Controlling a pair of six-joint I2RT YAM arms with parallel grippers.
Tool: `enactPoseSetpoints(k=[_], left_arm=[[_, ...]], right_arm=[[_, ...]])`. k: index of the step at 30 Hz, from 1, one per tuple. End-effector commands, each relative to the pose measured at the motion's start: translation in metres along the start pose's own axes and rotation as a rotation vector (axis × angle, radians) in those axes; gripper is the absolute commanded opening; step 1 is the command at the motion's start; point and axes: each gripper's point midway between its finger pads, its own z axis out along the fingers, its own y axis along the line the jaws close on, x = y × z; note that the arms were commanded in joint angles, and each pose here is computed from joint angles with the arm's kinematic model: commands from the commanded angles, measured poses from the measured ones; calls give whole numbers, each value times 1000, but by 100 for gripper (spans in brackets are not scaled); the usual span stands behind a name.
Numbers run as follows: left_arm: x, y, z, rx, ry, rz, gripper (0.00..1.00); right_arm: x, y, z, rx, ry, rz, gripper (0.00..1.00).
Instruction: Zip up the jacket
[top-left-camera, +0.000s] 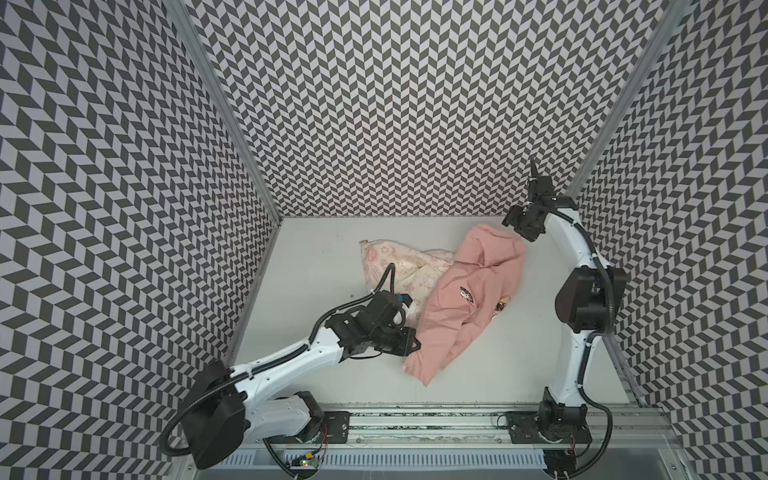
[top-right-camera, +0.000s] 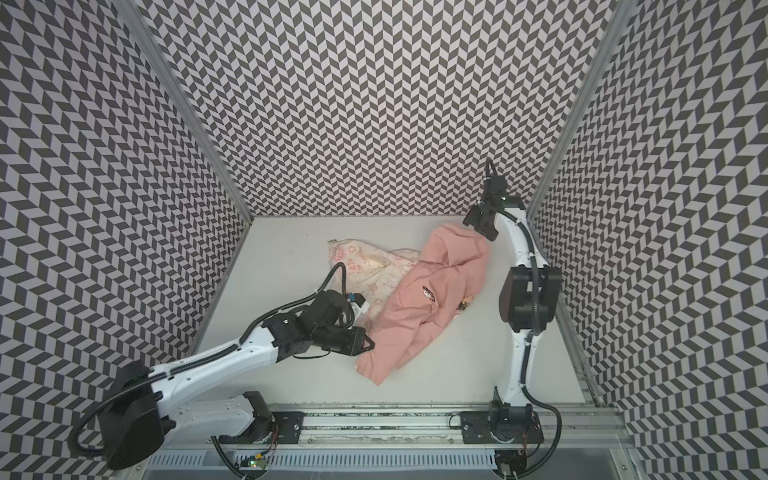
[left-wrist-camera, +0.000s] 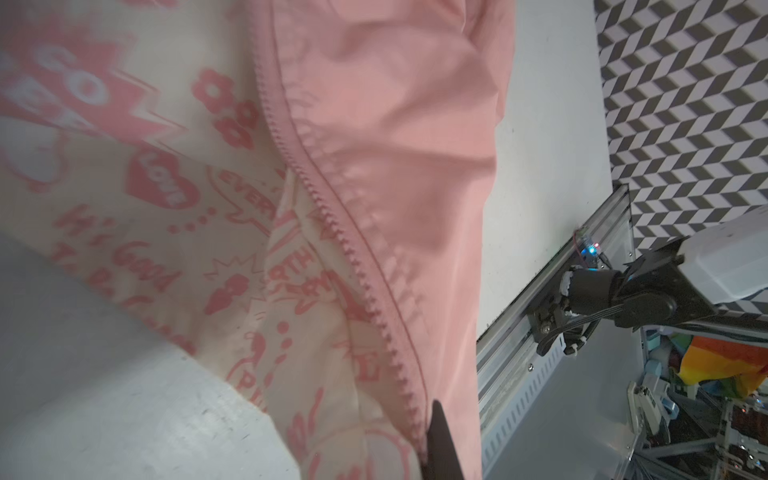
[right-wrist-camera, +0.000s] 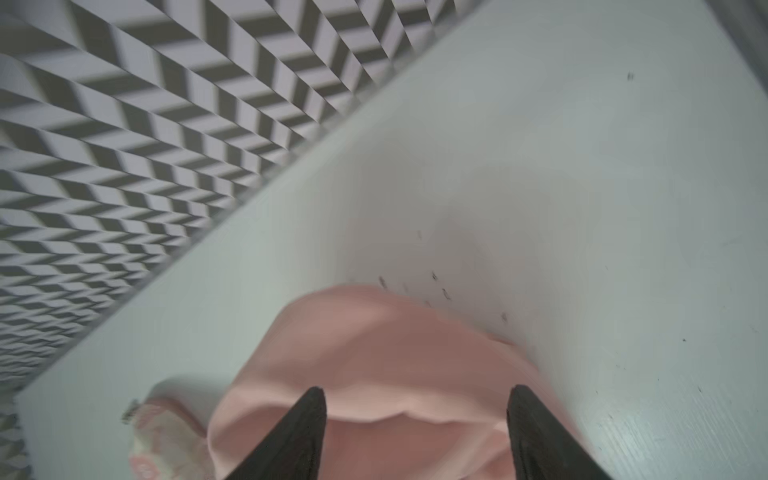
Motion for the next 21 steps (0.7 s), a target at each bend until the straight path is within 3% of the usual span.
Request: enactPoseSetpoints(k=[1, 4, 9, 11, 15, 21], left_arm=[[-6, -24, 25, 72, 28, 58, 4], [-5, -25, 37, 62, 56, 73, 11], [-29, -11, 12, 6, -39, 44, 54], [-47, 2, -9, -26, -111, 15, 66], [-85, 58, -60, -195, -290, -136, 77], [-120, 157, -93, -321, -487, -435, 78]], right_arm=[[8, 3, -27, -44, -2, -18, 78], [16, 8, -50, -111, -49, -38, 85], [63, 37, -59, -190, -2, -185, 86], [91, 43, -48, -176, 56, -241, 86], [133, 39, -19, -119, 143, -285, 86], [176, 30, -8, -92, 194, -329, 86]])
